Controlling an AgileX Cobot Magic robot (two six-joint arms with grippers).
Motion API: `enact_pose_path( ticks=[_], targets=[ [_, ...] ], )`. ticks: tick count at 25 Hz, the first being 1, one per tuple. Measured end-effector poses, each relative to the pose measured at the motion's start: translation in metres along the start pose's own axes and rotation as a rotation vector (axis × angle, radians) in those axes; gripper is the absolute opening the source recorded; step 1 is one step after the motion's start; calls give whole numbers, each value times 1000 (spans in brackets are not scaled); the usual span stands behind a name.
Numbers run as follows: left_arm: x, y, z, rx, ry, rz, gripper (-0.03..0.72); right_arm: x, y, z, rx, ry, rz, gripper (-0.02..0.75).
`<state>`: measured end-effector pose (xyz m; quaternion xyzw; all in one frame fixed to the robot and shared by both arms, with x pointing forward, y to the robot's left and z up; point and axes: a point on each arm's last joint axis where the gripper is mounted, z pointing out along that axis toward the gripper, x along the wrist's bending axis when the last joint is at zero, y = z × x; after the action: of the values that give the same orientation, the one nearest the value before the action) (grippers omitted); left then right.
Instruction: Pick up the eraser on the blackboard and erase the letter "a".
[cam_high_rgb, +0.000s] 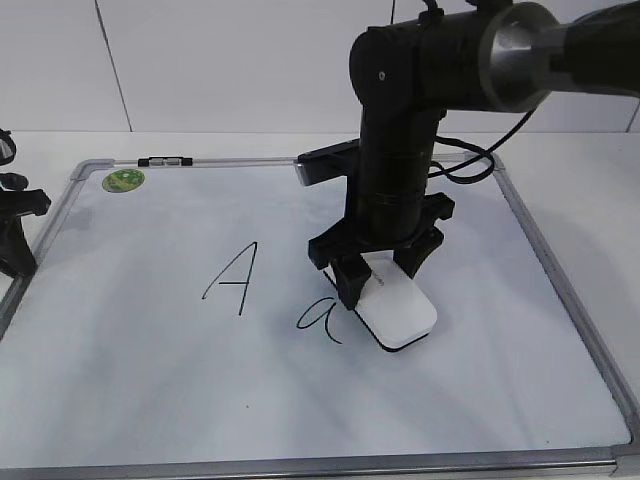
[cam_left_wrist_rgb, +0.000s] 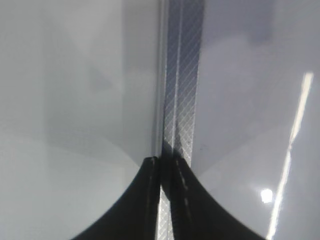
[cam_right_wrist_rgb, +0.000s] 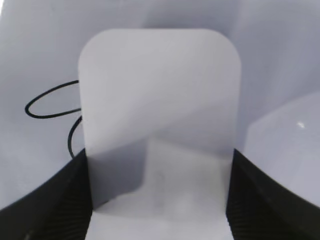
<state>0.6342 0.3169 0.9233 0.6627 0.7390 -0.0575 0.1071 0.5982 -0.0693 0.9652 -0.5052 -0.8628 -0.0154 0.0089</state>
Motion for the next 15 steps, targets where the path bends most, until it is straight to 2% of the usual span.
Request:
enact_pose_path(
  ticks=[7,15],
  targets=[
    [1,0,0,0,0,-2,14,0,3,17,39,0,2,547],
    [1,0,0,0,0,-2,14,13,3,19,49,-8,-45,547]
  ],
)
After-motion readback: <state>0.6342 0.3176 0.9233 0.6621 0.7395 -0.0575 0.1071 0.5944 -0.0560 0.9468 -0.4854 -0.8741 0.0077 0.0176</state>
